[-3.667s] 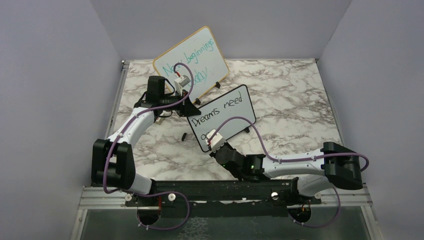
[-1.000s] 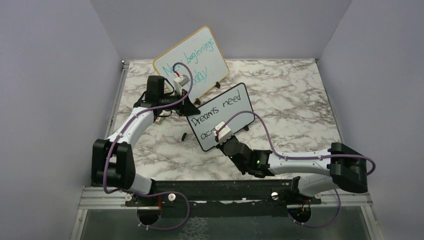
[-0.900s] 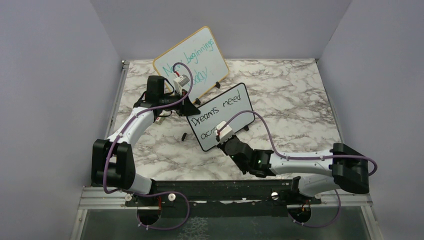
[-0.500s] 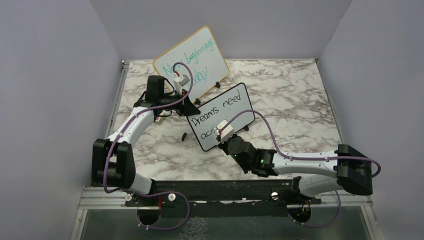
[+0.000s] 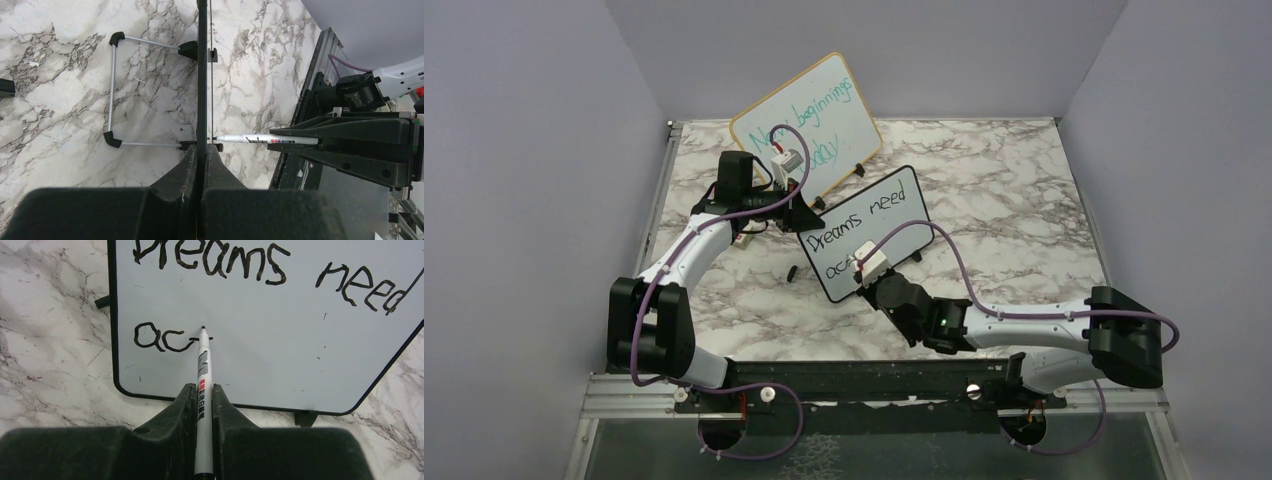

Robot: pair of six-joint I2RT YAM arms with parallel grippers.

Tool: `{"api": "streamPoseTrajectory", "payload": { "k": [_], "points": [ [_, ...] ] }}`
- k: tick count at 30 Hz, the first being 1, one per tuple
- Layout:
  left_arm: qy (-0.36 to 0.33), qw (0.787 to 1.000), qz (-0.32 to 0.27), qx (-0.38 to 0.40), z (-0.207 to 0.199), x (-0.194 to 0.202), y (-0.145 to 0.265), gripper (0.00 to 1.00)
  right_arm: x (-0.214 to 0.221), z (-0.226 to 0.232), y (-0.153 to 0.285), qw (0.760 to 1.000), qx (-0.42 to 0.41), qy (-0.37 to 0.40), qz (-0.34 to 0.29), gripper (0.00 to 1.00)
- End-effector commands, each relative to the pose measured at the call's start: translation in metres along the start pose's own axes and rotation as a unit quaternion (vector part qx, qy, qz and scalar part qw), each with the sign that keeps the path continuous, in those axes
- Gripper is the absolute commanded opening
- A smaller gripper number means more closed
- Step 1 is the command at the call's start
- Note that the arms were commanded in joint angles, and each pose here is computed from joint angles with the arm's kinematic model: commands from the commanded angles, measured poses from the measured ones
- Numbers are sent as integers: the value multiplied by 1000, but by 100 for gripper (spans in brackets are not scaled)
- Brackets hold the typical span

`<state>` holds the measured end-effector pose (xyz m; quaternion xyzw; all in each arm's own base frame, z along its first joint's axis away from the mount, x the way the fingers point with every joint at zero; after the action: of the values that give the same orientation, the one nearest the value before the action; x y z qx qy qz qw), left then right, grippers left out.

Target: Write a sentence on the whiteboard

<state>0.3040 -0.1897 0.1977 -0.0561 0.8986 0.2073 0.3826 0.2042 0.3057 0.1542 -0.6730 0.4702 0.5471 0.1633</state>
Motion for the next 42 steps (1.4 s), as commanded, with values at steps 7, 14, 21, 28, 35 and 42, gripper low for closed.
{"api": "streamPoseTrajectory", "payload": {
  "k": [7, 14, 21, 28, 35, 42],
  "points": [
    [21, 1000, 19, -3, 4, 11, -2, 0, -4, 0, -7, 1000, 10, -11, -6, 0],
    [20, 1000, 19, -3, 3, 11, -1, 0, 11, 3, -3, 1000, -3, -2, 25, 0],
    [20, 1000, 19, -4, 4, 11, -1, 0, 24, 8, 1, 999, -19, 2, 48, 0],
    [20, 1000, 20, -4, 4, 11, -1, 0, 31, 13, 1, 998, -31, 3, 60, 0],
    [21, 1000, 20, -3, 4, 11, -2, 0, 35, 9, 3, 997, -27, 13, 69, 0],
    [22, 1000, 20, -3, 4, 11, -2, 0, 35, 5, 4, 998, -14, 15, 67, 0]
  ]
}}
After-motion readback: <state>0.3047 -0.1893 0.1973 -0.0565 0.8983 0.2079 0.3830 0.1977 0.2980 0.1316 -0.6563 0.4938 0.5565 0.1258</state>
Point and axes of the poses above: each gripper's point midway between its finger pads, its own y axis back along the fingers, its own z axis along the line the jaws close on, x = y × z, the point moved 2 cm from there along y, back along the fingers, and after that the axes turned 5 degrees about y, right-handed, at the moved point
